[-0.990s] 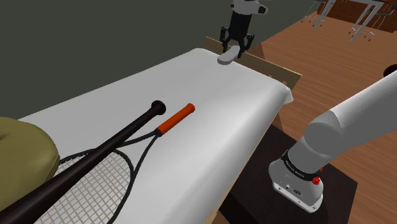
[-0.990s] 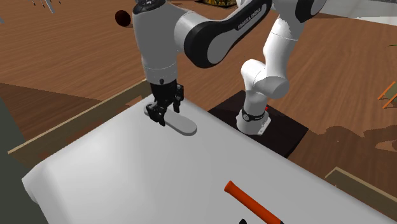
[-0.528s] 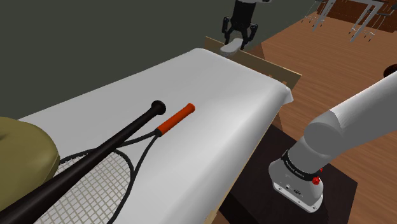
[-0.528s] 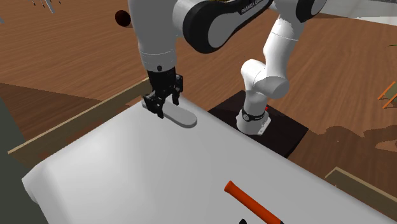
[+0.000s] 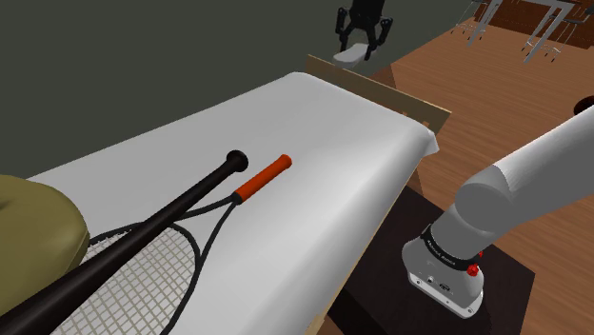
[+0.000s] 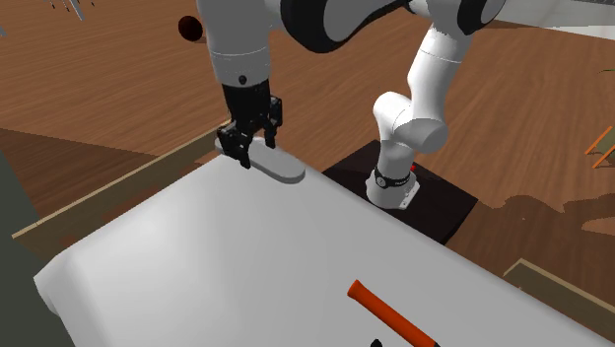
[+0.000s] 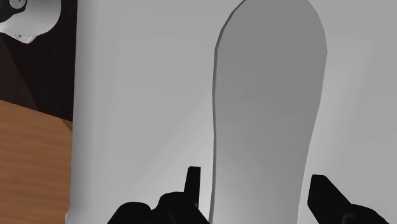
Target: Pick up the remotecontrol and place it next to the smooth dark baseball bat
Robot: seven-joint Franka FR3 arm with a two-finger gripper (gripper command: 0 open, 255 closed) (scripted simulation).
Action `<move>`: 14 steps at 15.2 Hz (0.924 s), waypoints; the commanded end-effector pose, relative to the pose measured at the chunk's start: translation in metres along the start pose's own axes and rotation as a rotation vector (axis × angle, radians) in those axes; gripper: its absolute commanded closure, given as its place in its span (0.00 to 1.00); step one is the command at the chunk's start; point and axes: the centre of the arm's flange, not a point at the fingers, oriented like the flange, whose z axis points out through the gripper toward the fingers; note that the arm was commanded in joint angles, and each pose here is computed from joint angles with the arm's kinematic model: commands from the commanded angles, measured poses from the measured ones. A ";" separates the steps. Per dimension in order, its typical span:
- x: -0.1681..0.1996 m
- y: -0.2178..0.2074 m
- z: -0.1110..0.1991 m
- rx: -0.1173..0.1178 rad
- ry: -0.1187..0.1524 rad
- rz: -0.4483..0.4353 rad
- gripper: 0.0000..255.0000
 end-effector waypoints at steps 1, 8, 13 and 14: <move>0.000 0.000 -0.011 0.000 0.000 0.000 1.00; 0.000 0.001 -0.048 0.000 0.000 0.000 1.00; 0.000 0.001 -0.075 0.000 0.000 0.000 1.00; 0.000 0.001 -0.080 0.000 0.000 0.000 1.00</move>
